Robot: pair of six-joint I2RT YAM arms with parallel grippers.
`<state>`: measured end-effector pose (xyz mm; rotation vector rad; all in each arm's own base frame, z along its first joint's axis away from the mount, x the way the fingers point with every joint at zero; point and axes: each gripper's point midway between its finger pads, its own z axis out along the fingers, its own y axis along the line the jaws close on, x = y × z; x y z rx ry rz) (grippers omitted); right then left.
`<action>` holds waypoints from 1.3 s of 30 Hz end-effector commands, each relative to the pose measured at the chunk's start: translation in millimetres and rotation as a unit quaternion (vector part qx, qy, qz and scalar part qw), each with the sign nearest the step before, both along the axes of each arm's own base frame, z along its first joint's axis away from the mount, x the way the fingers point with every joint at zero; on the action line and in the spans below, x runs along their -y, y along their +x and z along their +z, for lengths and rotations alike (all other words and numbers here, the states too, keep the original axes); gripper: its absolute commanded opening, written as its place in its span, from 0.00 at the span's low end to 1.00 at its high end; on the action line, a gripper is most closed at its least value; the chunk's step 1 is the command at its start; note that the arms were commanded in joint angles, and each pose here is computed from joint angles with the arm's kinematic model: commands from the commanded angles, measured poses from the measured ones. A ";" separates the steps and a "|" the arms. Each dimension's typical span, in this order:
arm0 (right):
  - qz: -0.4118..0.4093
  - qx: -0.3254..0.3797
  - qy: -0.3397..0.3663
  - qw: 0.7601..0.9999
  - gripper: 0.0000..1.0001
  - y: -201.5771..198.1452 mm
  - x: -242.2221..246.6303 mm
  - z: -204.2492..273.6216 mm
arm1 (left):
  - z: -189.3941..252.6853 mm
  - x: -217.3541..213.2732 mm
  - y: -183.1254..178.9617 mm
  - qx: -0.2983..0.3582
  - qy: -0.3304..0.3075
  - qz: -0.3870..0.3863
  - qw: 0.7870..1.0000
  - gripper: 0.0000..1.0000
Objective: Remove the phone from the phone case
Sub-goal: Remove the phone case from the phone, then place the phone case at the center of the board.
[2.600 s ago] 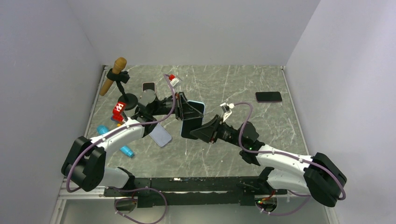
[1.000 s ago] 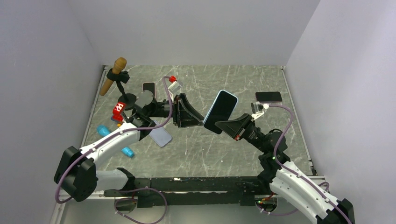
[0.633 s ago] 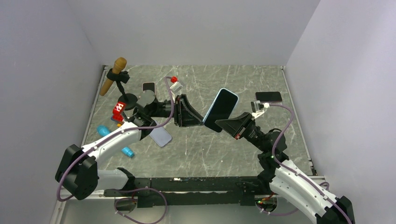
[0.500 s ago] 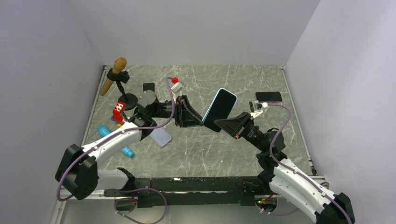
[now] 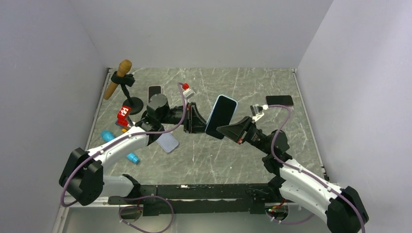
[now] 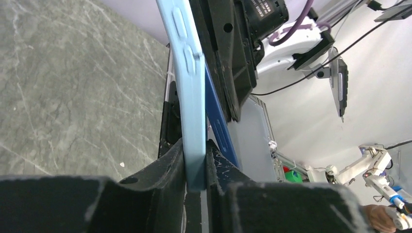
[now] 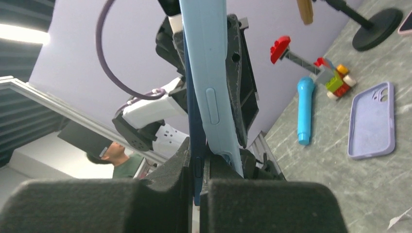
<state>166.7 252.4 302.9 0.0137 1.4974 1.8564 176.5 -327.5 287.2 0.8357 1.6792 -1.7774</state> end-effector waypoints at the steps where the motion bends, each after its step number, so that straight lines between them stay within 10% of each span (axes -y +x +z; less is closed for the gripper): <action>1: 0.057 0.043 0.005 0.997 0.00 -19.5 -15.2 12.2 | 10.1 2.6 11.9 0.037 -0.003 0.021 0.999 0.21; 5: 0.078 0.015 -0.020 0.997 0.00 -21.0 -32.3 -13.4 | -0.3 -9.0 37.6 0.021 0.021 0.086 0.996 0.00; 16: 0.145 -0.065 -0.010 0.987 0.00 -63.0 -65.1 -83.6 | -29.3 -70.6 106.9 -0.013 0.079 0.314 0.946 0.00; 28: -0.001 -0.113 -0.171 0.979 0.00 -26.3 -37.0 -135.8 | -110.2 -162.5 138.7 -0.189 0.228 0.582 0.757 0.00; 39: -0.081 -0.085 -0.163 0.980 0.00 -26.1 7.5 -98.8 | -167.1 -147.1 150.2 -0.335 0.152 0.610 0.702 0.00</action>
